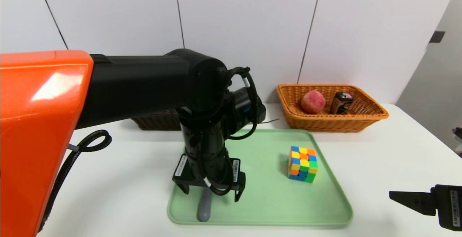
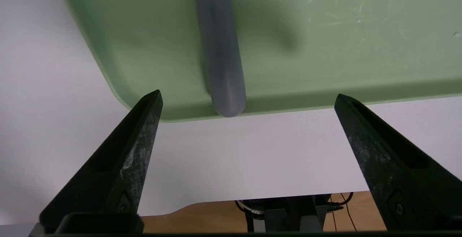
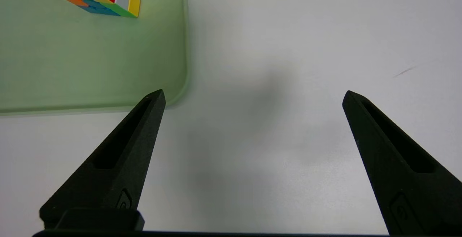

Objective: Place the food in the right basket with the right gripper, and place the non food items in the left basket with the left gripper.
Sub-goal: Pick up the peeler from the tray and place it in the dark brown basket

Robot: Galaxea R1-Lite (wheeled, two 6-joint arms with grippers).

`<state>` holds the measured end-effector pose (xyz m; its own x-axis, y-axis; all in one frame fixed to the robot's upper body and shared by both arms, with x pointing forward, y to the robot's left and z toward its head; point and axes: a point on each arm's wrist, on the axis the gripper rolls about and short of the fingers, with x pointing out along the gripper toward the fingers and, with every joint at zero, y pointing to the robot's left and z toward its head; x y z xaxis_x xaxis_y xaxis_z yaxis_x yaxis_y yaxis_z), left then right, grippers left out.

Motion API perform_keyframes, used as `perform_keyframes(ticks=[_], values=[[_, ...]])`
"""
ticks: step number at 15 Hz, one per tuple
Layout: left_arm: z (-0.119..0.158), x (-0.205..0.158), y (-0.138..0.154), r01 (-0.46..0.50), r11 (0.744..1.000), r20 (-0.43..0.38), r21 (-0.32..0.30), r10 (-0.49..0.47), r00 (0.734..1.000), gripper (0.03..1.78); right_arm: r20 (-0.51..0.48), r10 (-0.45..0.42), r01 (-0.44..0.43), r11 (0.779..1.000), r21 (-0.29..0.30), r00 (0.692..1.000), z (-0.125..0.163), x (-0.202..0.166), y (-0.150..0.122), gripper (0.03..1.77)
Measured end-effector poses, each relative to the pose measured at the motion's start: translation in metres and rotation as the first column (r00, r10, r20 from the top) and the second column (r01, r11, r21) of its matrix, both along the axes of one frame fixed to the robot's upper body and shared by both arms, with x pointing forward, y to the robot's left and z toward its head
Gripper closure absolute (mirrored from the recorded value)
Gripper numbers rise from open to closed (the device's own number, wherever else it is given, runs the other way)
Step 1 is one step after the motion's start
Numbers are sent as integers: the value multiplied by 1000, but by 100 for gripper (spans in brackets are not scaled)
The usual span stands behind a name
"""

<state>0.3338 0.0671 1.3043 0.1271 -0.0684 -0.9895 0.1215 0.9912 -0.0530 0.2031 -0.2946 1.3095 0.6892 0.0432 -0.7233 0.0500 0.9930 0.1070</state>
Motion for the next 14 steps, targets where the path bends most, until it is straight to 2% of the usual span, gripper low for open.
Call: perform_keyframes(ticks=[3,7,14], values=[[-6,3,-2,-3,1000,-23,5,3,1000,12,23,2,-3,1000,8,1000,-3,3,1,10],[-11,4,-3,-5,1000,-76,-22,3,997,12,15,0,0,1000,4,1000,-8,3,1,10],[-26,11,1,-25,999,-91,34,28,995,12,3,2,-2,1000,-2,1000,-11,2,1,9]])
